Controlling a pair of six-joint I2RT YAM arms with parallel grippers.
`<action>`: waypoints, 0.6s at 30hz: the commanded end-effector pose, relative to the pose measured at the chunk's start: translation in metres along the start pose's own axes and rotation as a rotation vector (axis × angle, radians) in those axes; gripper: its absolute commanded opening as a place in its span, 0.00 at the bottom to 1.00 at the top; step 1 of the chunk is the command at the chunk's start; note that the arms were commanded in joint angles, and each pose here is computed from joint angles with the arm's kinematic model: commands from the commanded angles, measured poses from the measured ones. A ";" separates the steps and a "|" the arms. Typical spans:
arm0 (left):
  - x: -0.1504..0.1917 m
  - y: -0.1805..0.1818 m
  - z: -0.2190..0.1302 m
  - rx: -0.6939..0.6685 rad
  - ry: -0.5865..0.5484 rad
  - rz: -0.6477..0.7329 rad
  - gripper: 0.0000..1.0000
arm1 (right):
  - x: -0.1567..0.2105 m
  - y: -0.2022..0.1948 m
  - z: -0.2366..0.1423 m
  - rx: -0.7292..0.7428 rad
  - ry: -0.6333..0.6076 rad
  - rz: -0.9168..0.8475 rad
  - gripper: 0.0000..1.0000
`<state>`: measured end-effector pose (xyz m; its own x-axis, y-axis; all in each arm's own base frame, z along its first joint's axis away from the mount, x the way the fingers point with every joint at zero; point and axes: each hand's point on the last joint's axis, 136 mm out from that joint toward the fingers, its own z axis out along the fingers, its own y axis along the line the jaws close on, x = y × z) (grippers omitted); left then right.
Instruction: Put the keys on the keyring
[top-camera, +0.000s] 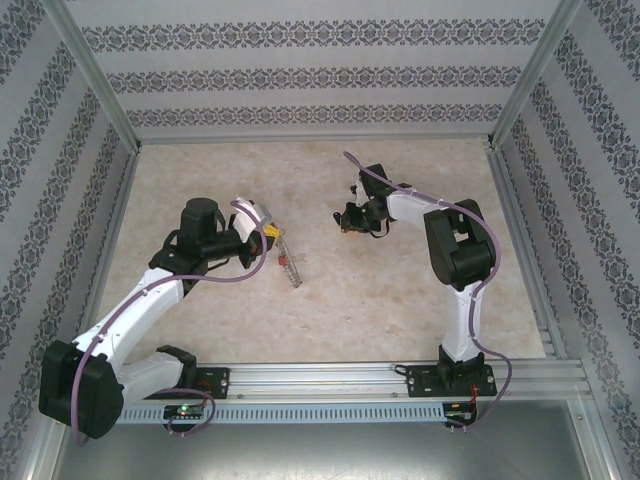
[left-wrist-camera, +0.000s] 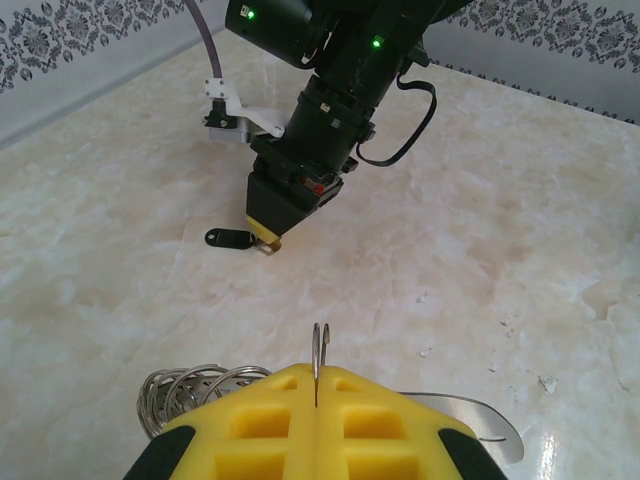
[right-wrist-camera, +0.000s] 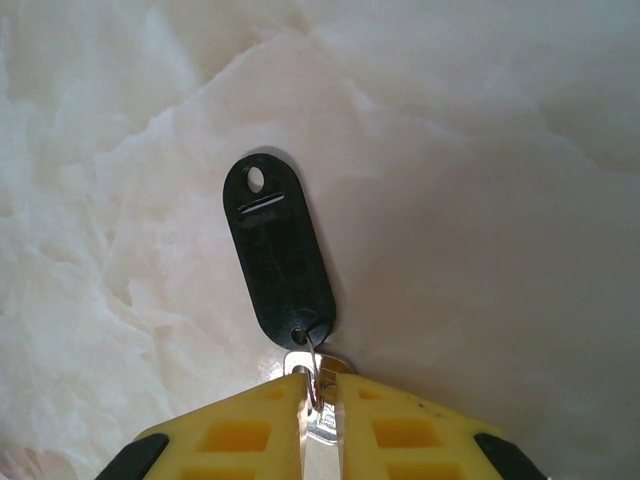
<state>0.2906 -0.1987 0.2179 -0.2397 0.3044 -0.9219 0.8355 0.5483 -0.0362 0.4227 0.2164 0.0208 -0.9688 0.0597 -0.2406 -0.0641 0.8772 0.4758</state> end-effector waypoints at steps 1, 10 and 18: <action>-0.014 0.000 -0.004 0.003 -0.061 0.019 0.00 | 0.001 0.001 0.010 0.016 0.010 0.003 0.16; -0.013 0.001 -0.004 0.003 -0.060 0.019 0.00 | -0.004 0.005 0.009 0.013 -0.003 0.000 0.03; -0.013 0.001 -0.004 -0.001 -0.061 0.024 0.00 | -0.009 0.021 -0.008 -0.052 -0.037 -0.083 0.00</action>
<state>0.2891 -0.1982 0.2126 -0.2494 0.3075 -0.9183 0.8351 0.5484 -0.0432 0.4279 0.2243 0.0238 -0.9642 0.0495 -0.2604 -0.0860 0.8709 0.4839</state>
